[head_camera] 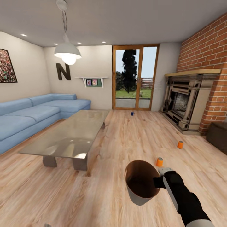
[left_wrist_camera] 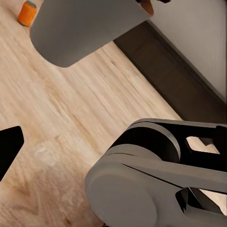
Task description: Put the three can of soda from the living room inside the tash can in the kitchen.
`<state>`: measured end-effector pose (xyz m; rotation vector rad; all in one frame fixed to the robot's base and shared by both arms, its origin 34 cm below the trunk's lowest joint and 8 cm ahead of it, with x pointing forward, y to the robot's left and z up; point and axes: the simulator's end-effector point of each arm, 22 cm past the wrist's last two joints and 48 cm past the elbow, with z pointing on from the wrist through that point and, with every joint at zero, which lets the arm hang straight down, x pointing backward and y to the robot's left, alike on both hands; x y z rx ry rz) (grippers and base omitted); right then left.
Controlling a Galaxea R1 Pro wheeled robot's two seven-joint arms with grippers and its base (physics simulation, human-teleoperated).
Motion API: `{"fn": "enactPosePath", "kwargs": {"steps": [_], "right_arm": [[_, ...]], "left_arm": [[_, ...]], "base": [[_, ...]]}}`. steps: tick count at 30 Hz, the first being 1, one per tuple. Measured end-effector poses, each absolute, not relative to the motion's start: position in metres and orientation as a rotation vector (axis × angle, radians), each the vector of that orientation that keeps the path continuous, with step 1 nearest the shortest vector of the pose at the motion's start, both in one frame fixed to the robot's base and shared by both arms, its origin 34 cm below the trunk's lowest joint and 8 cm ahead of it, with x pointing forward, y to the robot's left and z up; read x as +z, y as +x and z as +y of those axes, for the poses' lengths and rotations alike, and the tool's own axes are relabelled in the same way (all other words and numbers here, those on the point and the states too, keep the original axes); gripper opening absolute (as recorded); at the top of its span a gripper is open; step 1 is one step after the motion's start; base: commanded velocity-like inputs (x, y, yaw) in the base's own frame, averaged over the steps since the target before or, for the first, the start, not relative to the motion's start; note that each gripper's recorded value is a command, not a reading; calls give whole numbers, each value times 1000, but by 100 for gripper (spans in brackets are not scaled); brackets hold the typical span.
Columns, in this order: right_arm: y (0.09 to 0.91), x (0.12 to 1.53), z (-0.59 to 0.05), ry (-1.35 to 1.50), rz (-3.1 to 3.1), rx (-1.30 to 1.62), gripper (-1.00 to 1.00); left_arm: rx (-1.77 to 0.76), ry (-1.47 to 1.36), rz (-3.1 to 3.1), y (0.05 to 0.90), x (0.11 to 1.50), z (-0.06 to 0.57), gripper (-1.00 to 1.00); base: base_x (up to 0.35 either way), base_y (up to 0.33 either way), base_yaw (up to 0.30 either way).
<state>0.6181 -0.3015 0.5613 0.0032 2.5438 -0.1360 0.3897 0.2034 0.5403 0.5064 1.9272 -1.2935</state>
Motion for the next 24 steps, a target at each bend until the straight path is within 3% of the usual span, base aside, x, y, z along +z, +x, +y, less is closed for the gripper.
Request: {"fn": "enactPosePath", "kwargs": {"steps": [24], "right_arm": [[615, 550, -303, 2, 2571, -142, -100]], "left_arm": [[-1299, 499, 1937, 389, 537, 203, 100]], "base": [[113, -321, -276]]}}
